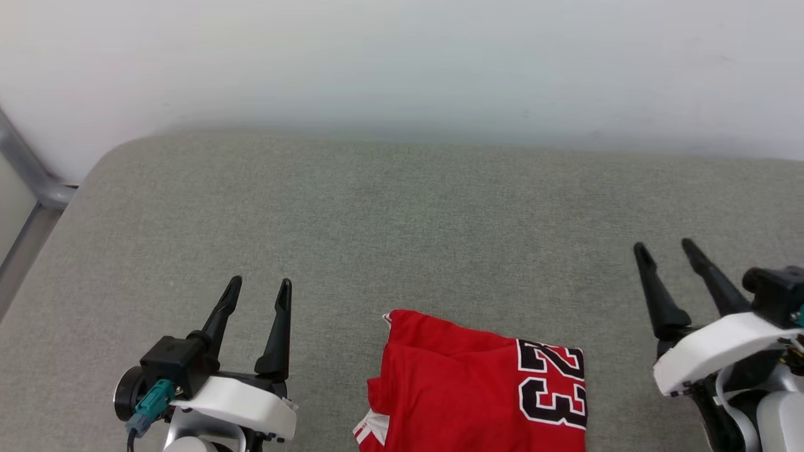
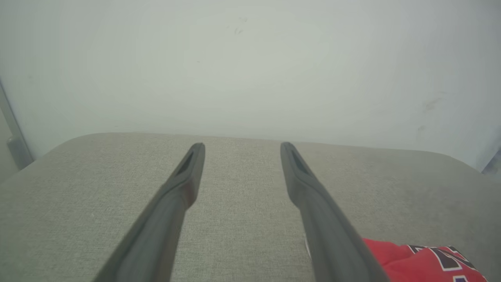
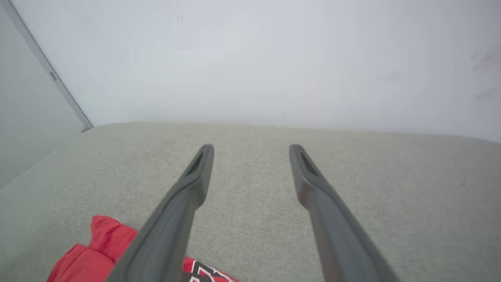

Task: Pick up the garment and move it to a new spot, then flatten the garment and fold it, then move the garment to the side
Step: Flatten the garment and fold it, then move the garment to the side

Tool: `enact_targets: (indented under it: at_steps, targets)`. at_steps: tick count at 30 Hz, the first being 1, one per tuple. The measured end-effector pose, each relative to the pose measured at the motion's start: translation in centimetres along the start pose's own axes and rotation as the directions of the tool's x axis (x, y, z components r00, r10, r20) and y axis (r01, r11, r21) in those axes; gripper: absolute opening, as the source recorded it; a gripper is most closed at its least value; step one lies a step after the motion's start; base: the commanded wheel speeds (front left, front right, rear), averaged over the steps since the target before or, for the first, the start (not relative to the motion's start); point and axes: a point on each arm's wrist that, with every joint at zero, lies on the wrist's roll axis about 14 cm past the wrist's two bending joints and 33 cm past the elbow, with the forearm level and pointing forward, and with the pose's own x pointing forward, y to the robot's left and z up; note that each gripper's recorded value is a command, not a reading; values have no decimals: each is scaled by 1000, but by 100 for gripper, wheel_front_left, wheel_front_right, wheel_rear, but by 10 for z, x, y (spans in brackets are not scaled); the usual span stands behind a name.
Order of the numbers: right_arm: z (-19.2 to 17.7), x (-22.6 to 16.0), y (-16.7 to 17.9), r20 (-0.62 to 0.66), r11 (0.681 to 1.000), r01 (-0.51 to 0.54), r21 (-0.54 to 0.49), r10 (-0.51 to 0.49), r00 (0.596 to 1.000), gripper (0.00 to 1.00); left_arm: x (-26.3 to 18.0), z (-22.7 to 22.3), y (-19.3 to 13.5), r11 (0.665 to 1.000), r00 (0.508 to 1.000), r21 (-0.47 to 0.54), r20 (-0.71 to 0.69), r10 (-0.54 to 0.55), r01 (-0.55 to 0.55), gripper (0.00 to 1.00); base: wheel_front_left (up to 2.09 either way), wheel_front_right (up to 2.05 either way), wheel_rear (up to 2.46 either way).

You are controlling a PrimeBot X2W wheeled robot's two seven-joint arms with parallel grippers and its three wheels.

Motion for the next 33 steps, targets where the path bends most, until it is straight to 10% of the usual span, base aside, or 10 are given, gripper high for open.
enact_targets:
  at_steps: [7, 33]
  targets:
    - [26, -49, -15, 194, 990, 98, -105, -76, 978, 100, -1, 8, -9, 999, 999, 22, 26, -26, 25, 100, 0, 0, 0]
    - [-24, -86, -45, -50, 979, 202, 6, -201, 978, 100, -14, -3, 1, 1000, 1000, 21, 1, 23, -23, 100, 0, 0, 0]
